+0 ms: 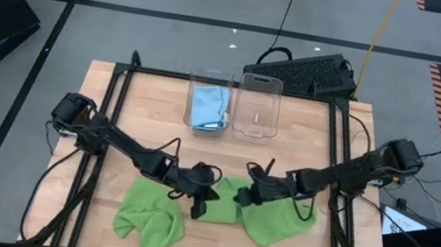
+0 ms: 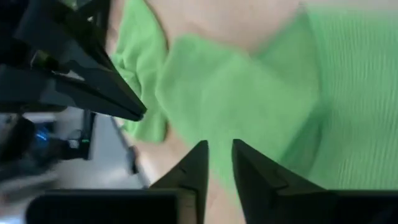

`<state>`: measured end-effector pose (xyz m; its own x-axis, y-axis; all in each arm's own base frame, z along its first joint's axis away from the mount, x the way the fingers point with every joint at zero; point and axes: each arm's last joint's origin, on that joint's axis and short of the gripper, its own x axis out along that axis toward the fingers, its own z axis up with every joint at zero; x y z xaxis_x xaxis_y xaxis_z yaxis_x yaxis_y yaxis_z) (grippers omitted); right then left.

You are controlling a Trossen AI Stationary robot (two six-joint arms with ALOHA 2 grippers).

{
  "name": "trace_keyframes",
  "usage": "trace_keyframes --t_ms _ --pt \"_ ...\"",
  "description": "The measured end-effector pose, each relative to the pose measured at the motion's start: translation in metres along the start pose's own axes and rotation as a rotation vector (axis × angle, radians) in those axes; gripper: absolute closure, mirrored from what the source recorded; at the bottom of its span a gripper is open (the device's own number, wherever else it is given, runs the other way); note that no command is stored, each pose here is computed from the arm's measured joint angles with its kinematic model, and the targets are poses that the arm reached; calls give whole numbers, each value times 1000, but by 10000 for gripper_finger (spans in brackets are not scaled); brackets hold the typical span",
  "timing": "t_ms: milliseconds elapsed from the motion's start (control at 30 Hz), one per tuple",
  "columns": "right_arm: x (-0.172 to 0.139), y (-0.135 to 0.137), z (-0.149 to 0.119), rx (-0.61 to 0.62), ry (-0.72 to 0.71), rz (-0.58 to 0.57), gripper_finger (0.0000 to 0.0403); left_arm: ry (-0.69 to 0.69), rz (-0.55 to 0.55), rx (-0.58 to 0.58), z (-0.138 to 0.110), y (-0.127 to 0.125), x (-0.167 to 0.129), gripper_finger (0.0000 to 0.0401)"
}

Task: Fold microfiber towels
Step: Fold the top left green microfiber towel, then put the green folded microfiber towel into the right transparent bin

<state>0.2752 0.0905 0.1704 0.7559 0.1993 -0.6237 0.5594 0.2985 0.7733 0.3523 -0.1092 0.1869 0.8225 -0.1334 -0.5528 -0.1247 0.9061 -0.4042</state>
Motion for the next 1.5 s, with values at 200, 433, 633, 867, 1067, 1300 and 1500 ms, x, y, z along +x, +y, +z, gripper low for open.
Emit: trace_keyframes --t_ms 200,433,633,867,1067,1300,1500 --pt "-3 2 -22 231 61 -2 263 118 16 12 -28 13 30 390" --pt "-6 3 -51 334 84 6 210 308 -90 104 -58 14 47 392" --pt "-11 7 -68 425 73 53 182 412 -106 184 -67 9 38 390" --pt "5 2 -65 469 29 26 147 411 -106 192 -65 10 37 398" --pt "38 6 -60 469 44 16 132 413 -122 168 -61 15 38 384" --pt "54 1 -61 443 96 -41 131 402 -126 114 -46 16 24 396" --pt "57 -1 -54 446 56 -54 131 332 -139 118 -27 13 11 395"
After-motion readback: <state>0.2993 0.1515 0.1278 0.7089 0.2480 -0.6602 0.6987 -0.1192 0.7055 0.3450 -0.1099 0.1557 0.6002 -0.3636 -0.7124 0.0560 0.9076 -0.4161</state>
